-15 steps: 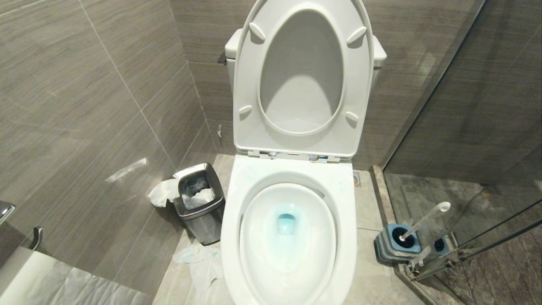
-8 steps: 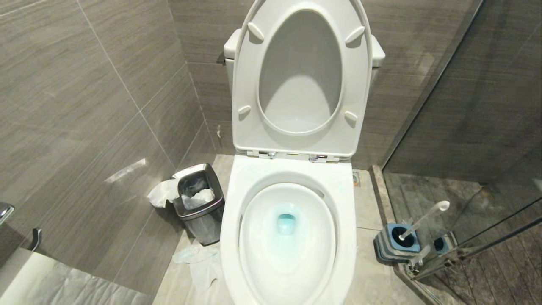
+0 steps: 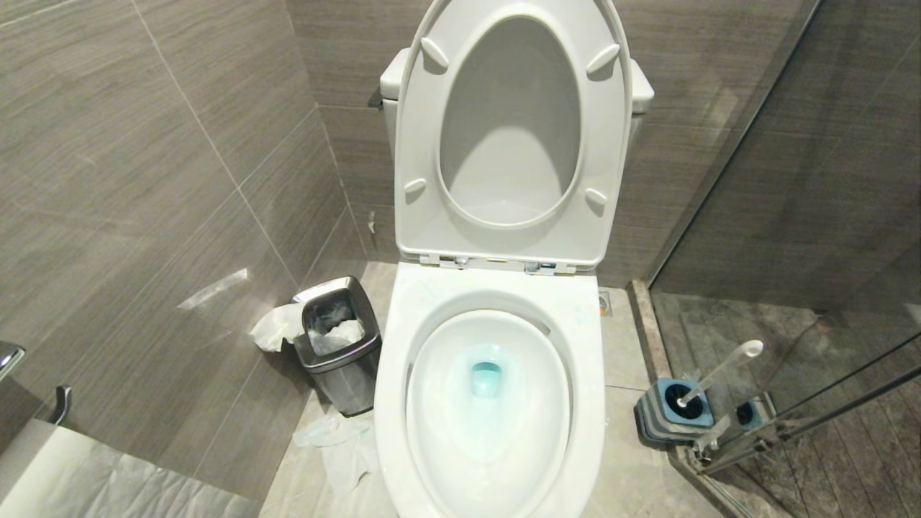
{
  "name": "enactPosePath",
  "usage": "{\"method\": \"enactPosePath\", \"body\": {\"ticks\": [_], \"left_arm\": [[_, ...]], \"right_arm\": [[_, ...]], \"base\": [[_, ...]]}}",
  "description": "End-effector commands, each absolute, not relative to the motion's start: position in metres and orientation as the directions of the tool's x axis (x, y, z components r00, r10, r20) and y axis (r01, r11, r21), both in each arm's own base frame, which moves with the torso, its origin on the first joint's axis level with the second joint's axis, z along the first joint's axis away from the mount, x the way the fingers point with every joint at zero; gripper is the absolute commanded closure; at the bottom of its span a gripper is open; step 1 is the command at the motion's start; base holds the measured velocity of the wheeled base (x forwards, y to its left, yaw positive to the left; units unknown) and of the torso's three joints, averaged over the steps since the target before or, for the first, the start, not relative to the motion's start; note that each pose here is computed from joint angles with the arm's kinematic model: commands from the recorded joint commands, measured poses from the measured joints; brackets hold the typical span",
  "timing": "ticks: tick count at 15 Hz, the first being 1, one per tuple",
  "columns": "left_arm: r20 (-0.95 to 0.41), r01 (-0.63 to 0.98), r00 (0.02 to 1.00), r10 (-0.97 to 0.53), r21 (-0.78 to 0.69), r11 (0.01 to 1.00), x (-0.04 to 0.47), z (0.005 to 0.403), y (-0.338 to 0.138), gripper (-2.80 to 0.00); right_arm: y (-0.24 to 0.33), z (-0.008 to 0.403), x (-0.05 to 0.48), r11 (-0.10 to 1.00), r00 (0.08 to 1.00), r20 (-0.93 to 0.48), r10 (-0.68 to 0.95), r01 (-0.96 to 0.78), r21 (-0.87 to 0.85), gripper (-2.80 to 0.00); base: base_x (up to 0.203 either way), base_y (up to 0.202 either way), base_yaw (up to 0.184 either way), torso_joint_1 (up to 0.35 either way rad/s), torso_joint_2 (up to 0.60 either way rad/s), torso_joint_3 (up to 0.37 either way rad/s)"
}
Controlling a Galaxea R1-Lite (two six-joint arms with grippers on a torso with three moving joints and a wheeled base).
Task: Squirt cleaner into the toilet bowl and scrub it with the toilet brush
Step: Flush the toilet
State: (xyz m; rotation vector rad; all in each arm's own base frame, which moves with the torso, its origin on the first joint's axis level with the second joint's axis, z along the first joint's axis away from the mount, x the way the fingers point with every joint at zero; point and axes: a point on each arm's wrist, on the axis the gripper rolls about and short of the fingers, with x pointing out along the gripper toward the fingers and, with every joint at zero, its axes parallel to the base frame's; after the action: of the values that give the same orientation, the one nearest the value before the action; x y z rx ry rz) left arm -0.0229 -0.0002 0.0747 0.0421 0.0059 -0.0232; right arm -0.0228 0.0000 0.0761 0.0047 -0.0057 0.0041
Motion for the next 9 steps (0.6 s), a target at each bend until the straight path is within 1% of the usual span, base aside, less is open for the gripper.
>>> {"method": "enactPosePath", "body": {"ticks": [1, 9], "left_arm": [[-0.008, 0.023, 1.0, -0.023, 0.043, 0.999, -0.0228, 0.0747, -0.0002, 0.0], [-0.008, 0.023, 1.0, -0.023, 0.043, 0.999, -0.0228, 0.0747, -0.0002, 0.0]], "right_arm": [[-0.0001, 0.0761, -0.0227, 1.0, 1.0, 0.005, 0.003, -0.003, 0.005, 0.0], [-0.0001, 0.0764, -0.0228, 1.0, 1.0, 0.006, 0.0, 0.0, 0.006, 0.0]], "base": [[0.0, 0.0, 0.0, 0.0, 0.0, 0.0], [0.0, 0.0, 0.0, 0.0, 0.0, 0.0]]}}
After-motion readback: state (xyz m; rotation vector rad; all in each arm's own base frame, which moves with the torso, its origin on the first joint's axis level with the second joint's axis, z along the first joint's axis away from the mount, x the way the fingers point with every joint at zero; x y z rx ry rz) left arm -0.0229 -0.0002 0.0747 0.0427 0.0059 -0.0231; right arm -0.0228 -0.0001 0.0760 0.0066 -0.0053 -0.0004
